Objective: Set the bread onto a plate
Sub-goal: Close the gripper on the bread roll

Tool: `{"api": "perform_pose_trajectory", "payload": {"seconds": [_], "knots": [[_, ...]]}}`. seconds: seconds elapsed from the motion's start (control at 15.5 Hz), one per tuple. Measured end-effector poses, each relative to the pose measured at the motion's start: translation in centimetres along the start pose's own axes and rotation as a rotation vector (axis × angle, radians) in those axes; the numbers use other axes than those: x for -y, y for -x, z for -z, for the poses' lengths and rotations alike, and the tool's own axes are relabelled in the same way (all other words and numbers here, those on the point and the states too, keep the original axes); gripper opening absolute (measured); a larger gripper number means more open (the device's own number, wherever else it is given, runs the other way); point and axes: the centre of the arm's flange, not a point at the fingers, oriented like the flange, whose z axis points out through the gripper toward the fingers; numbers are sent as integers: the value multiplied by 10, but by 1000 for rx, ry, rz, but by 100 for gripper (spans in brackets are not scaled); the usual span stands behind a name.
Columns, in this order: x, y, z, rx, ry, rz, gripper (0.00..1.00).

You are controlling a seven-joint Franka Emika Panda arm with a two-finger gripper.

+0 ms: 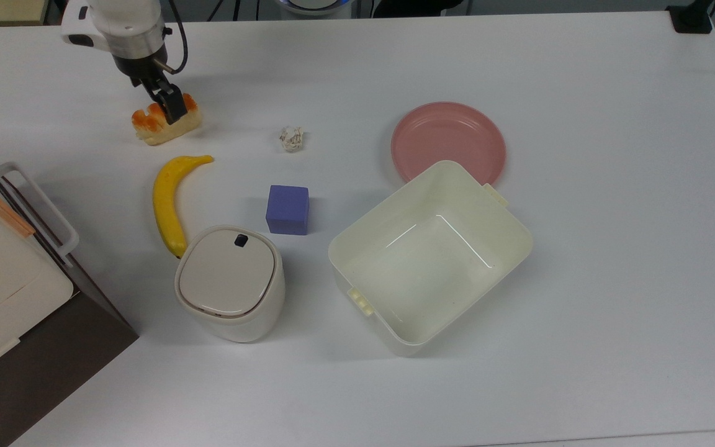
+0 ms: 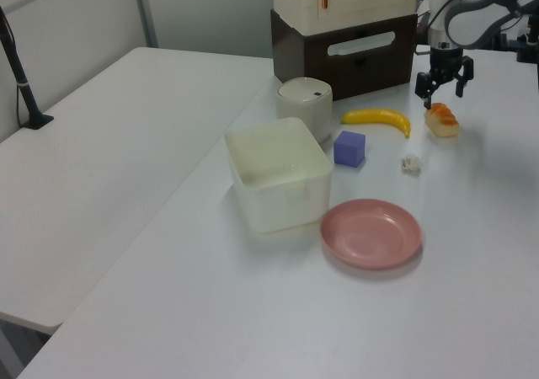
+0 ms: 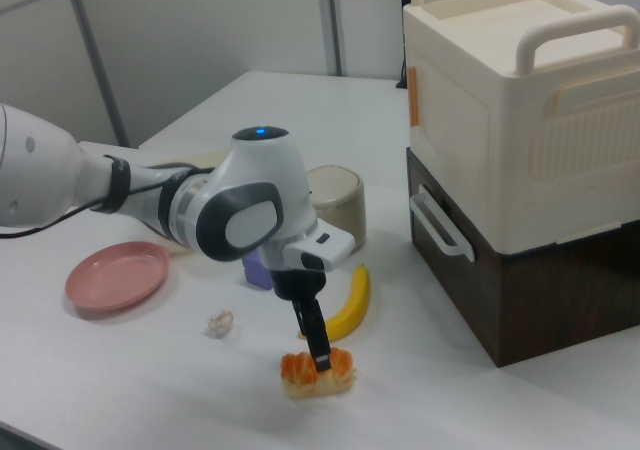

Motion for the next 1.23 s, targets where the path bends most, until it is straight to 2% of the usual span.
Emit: {"api": "perform_pose_trajectory", "payload": {"seconds": [0.32, 0.65, 0.84, 0.9, 1.03, 1.23], "knots": [[-16, 6, -26, -13, 23, 13, 100], [-15, 6, -32, -21, 18, 16, 100], [-13, 6, -32, -29, 14, 20, 94], [-12, 5, -32, -37, 9, 22, 85], [-7, 3, -34, -57, -3, 31, 58], [-2, 4, -39, -75, 25, 79, 26]]}}
